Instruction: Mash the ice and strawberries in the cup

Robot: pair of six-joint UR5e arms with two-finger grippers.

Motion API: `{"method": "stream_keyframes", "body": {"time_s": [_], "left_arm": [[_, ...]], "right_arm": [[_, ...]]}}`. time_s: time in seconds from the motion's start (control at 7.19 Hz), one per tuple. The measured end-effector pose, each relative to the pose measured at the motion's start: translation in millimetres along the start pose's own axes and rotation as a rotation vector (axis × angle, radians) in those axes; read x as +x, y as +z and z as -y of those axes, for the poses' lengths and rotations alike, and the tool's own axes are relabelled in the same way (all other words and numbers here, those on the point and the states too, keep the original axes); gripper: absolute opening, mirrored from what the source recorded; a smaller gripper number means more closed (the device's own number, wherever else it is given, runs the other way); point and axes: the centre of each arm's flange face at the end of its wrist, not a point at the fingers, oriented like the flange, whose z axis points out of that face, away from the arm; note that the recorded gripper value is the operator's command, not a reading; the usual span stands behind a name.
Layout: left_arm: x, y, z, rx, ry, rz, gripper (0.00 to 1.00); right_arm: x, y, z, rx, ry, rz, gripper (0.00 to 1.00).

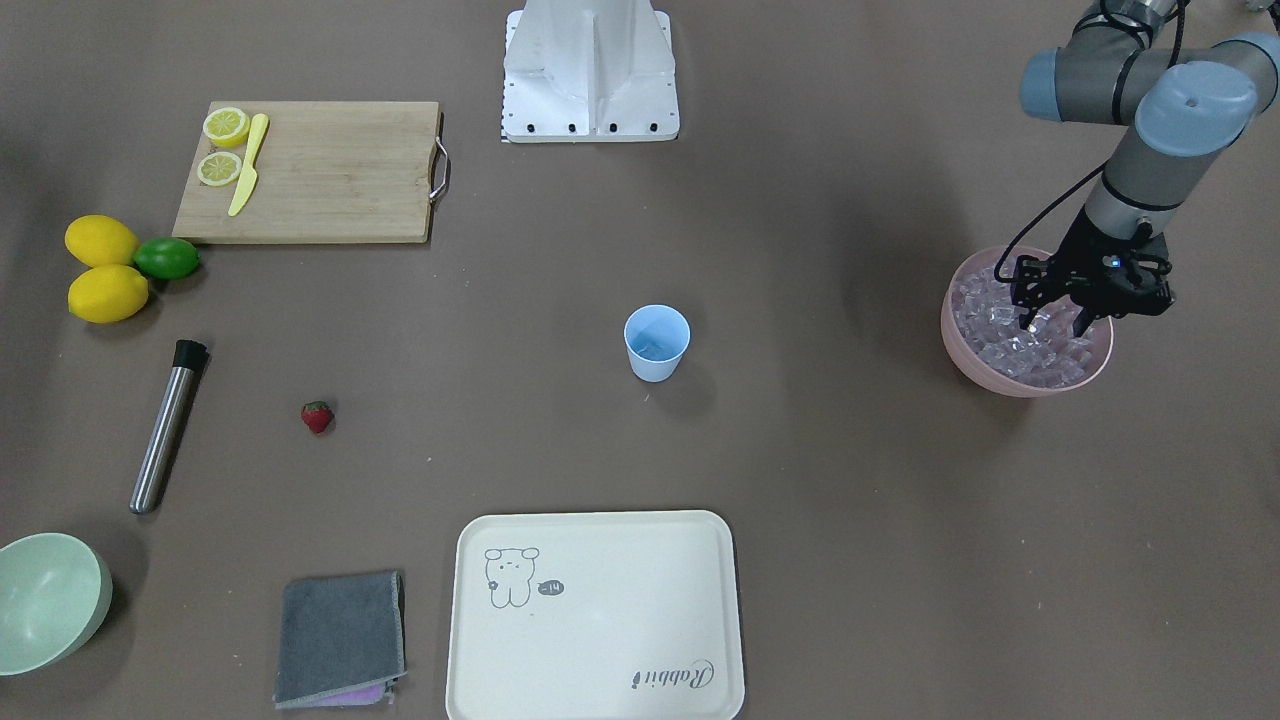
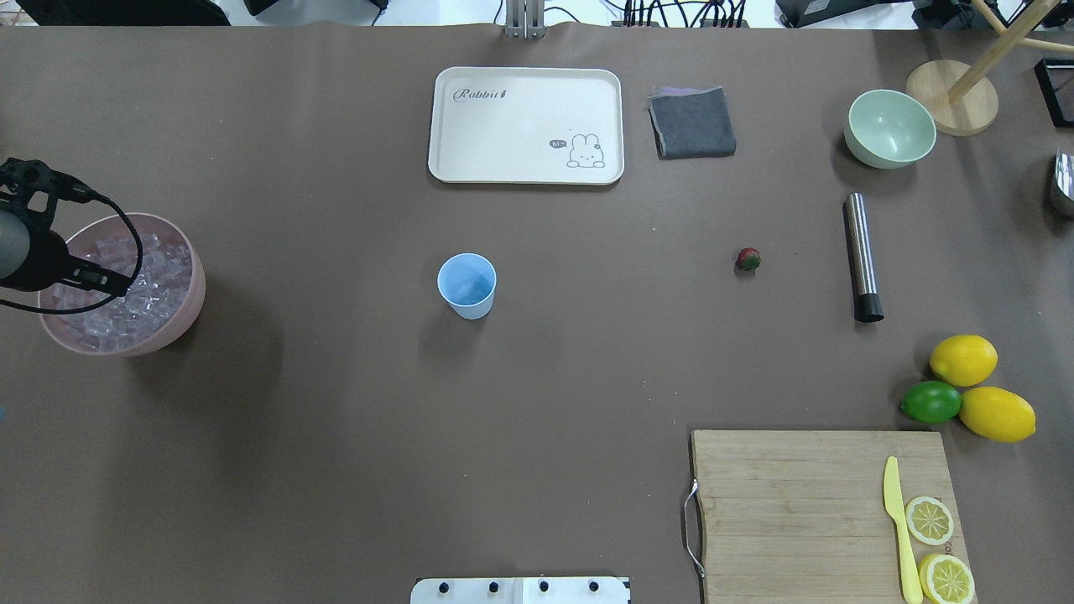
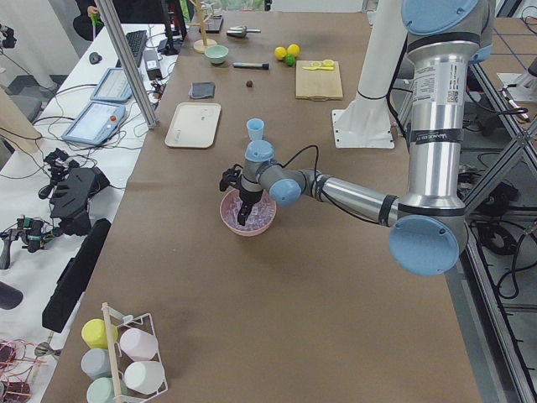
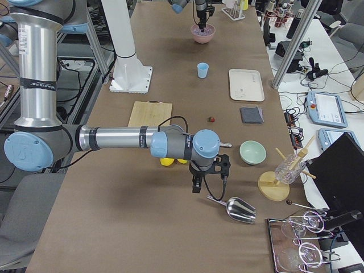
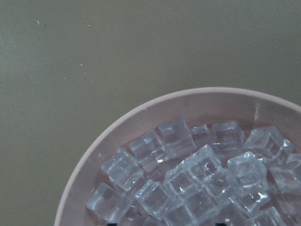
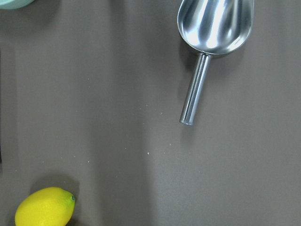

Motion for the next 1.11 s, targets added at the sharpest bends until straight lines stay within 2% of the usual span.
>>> {"method": "stream_keyframes", "body": {"time_s": [1.11], "left_arm": [[3.3,-2.0,-3.9,-0.007,0.001,-0.009,0.44]], "right_arm": [[-1.2,-1.1,1.7,0.002,-0.003,0.0,1.0]]}}
